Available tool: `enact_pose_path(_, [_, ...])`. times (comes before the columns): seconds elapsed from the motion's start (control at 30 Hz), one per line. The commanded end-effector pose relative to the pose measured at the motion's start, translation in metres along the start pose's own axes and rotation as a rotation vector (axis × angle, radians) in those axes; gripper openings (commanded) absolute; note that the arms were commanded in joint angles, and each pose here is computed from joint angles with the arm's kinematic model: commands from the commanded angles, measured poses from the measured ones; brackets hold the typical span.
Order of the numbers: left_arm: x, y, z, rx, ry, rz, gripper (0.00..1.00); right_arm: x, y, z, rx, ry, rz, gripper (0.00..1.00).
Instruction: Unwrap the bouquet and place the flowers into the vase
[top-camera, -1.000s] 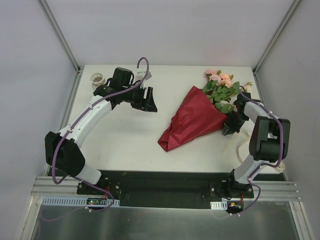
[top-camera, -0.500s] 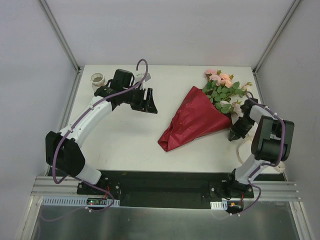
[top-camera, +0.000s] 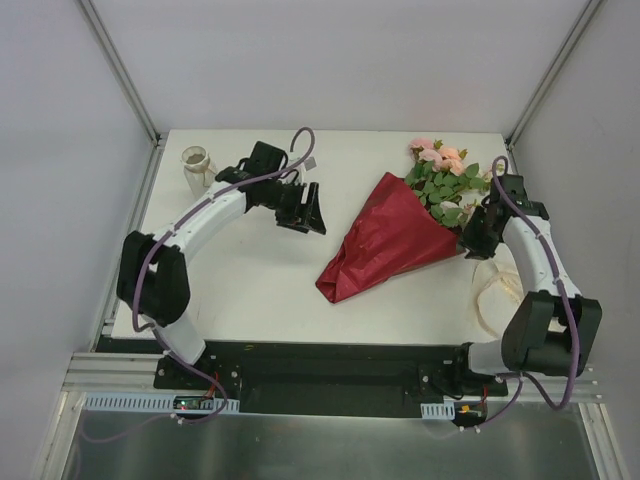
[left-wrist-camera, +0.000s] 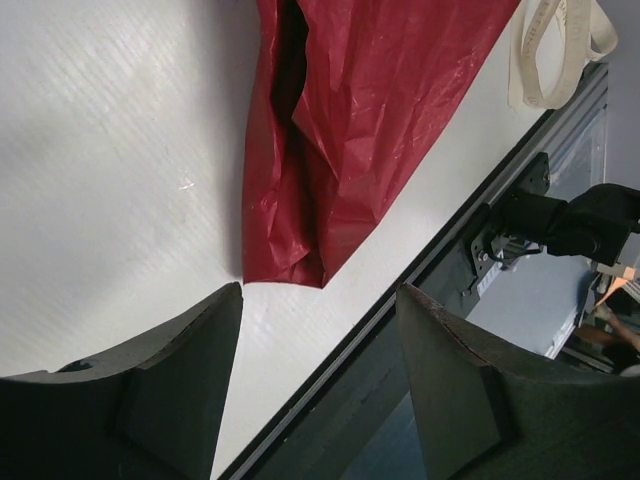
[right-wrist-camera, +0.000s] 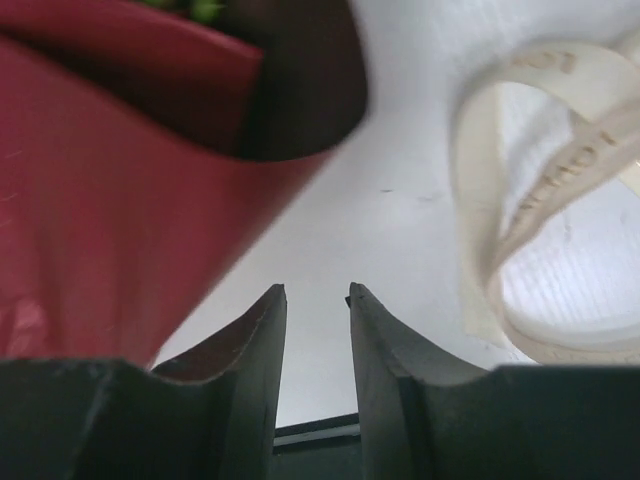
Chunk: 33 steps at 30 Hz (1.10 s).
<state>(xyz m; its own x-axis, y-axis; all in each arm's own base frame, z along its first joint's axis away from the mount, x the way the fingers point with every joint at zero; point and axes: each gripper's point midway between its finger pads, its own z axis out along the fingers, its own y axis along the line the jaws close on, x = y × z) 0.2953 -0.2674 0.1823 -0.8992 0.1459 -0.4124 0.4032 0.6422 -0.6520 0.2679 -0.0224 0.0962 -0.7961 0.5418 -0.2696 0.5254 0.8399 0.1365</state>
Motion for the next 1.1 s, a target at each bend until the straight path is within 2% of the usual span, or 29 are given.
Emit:
enact_pose_path(0.0, [-0.008,-0.017,0.025,0.076,0.058,-0.014,0.62,0.000,0.054,-0.049,-0.173,-0.083,-0.159,0.37])
enact_pose_path(0.17, [-0.013,-0.021,0.064,0.096,0.123,-0.017,0.63,0.016,0.077,-0.077,-0.256,-0.099,-0.216,0.38])
enact_pose_path(0.47, [0.009,-0.021,0.116,0.043,0.214,-0.013,0.53,0.033,0.052,-0.099,-0.229,-0.153,-0.242,0.40])
enact_pose_path(0.77, [0.027,-0.026,0.132,0.006,0.248,0.019,0.50,0.044,0.045,-0.107,-0.247,-0.173,-0.262,0.40])
enact_pose_path(0.9, [0.031,-0.044,0.130,0.036,0.252,0.049,0.42,0.044,0.045,-0.109,-0.252,-0.184,-0.259,0.40])
enact_pose_path(1.07, [0.051,-0.087,0.117,0.109,0.267,0.151,0.41,0.032,0.051,-0.121,-0.263,-0.221,-0.245,0.41])
